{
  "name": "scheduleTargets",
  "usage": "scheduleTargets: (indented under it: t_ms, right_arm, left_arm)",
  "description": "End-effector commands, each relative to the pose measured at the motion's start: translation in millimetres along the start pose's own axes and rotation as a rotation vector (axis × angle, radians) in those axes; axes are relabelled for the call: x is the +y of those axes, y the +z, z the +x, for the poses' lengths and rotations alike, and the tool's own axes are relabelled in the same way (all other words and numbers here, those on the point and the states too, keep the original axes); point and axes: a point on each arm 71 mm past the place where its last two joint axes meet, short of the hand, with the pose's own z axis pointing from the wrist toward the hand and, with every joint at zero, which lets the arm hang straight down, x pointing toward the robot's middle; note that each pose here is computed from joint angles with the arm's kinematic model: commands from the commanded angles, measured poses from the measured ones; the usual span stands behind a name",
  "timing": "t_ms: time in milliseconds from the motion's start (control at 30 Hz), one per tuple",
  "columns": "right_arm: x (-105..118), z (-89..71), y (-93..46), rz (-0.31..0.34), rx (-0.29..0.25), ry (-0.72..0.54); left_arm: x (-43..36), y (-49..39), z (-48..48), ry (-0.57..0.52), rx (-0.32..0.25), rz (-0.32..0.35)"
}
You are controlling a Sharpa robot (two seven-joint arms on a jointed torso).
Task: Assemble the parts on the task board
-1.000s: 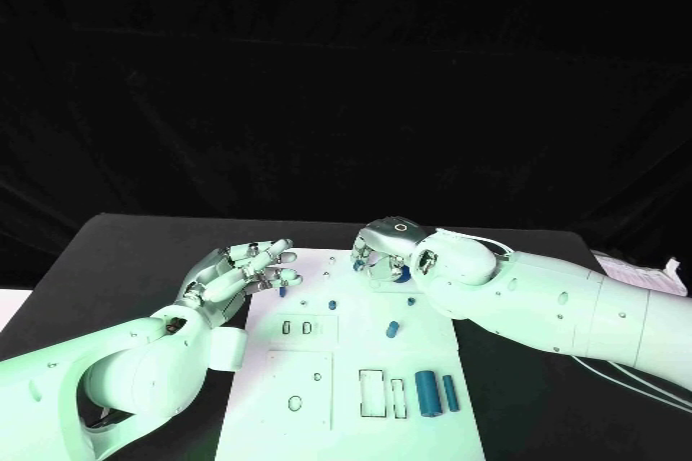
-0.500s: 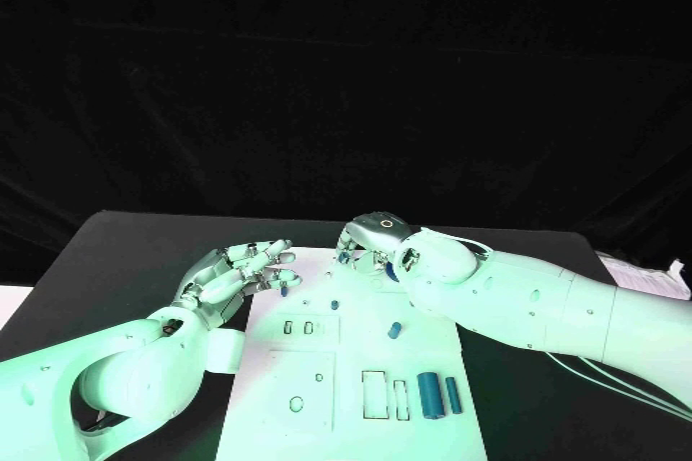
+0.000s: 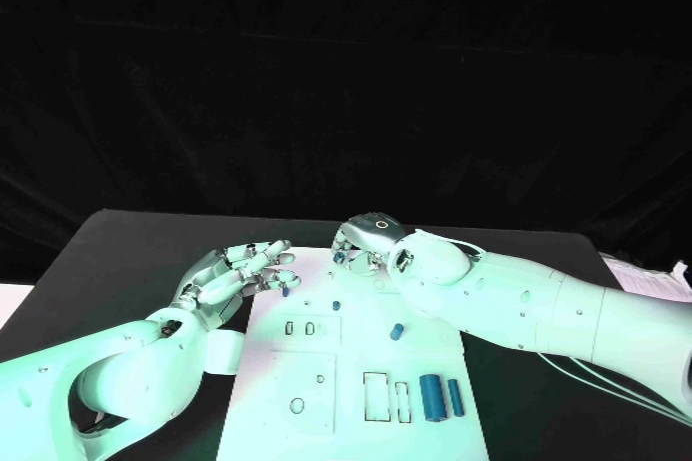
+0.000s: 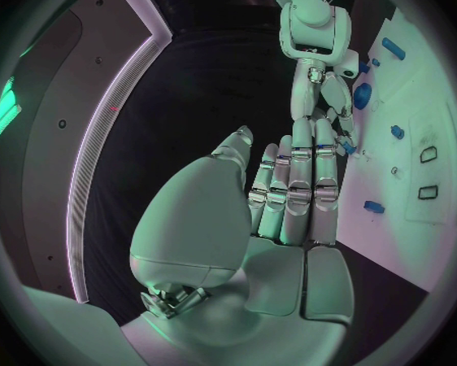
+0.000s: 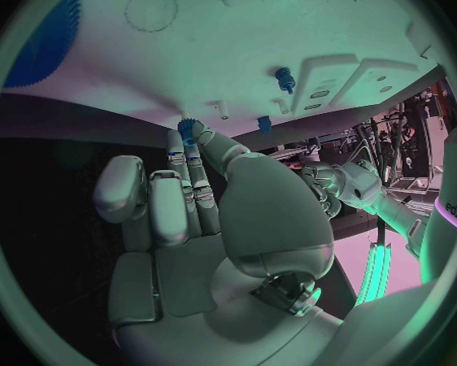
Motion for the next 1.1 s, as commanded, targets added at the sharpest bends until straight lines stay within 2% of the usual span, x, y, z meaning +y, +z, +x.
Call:
scheduleTargets:
  t_ms: [33,733,967,1100]
  right_arm:
    - [-0.1,1.6,2.1,0.007,0.016,-0.015]
    - [-0.6,8.1,9.9,0.032,0.056,-0.028]
    - [-1.9,5.2,7.8,0.034,0.026,-0.019]
    - [-4.4,0.6,0.8,0.027,0.000,-0.006]
  left_arm:
    - [-1.1,0.6,3.2,-0.013,0.024,0.006]
    - [-1.9,0.3,3.5,-0.014,0.028,0.005]
    - [-2.3,0.2,2.3,-0.012,0.025,0.004]
    - [-2.8,-0.2,-0.2,-0.010,0.019,0.005]
